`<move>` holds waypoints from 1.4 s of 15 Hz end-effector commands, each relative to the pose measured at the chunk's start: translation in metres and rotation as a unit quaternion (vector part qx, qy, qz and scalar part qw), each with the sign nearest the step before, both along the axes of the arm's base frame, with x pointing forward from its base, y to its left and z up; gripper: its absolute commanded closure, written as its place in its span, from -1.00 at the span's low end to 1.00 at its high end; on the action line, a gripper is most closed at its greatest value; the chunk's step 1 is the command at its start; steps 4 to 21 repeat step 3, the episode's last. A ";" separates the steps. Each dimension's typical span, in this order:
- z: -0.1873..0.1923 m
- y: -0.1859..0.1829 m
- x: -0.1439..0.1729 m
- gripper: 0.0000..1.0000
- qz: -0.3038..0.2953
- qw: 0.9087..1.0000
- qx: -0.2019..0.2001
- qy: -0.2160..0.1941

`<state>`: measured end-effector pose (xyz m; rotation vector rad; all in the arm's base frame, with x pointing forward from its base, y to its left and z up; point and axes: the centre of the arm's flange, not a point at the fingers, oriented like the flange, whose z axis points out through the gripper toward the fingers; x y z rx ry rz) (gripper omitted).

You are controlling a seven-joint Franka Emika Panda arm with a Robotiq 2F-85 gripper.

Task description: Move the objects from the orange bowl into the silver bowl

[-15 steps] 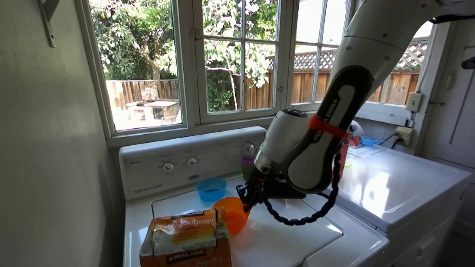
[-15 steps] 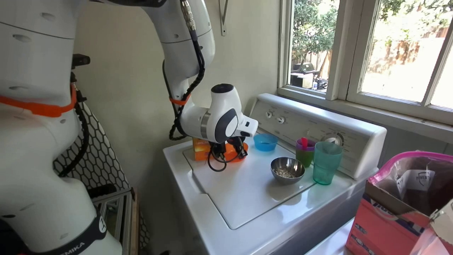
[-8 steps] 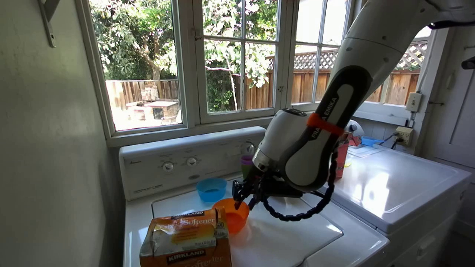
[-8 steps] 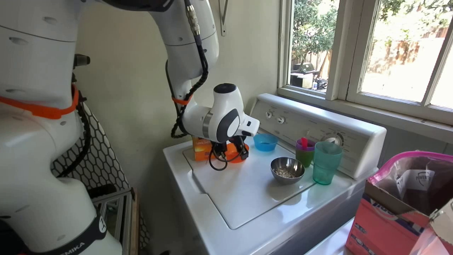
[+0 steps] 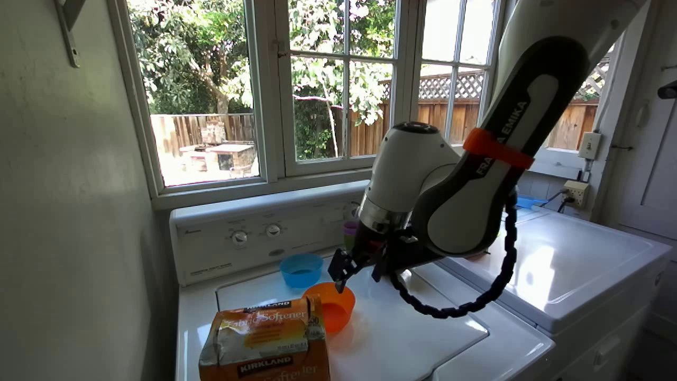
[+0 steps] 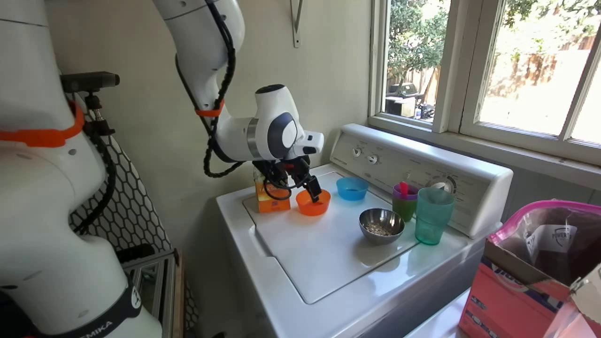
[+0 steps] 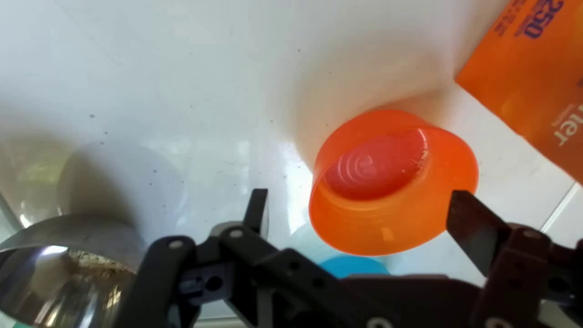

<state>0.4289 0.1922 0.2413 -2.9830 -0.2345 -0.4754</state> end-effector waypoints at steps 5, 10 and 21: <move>0.009 0.002 -0.003 -1.00 0.003 1.000 -0.007 -0.010; 0.009 0.002 -0.003 -1.00 0.003 1.000 -0.007 -0.010; 0.009 0.002 -0.003 -1.00 0.003 1.000 -0.007 -0.010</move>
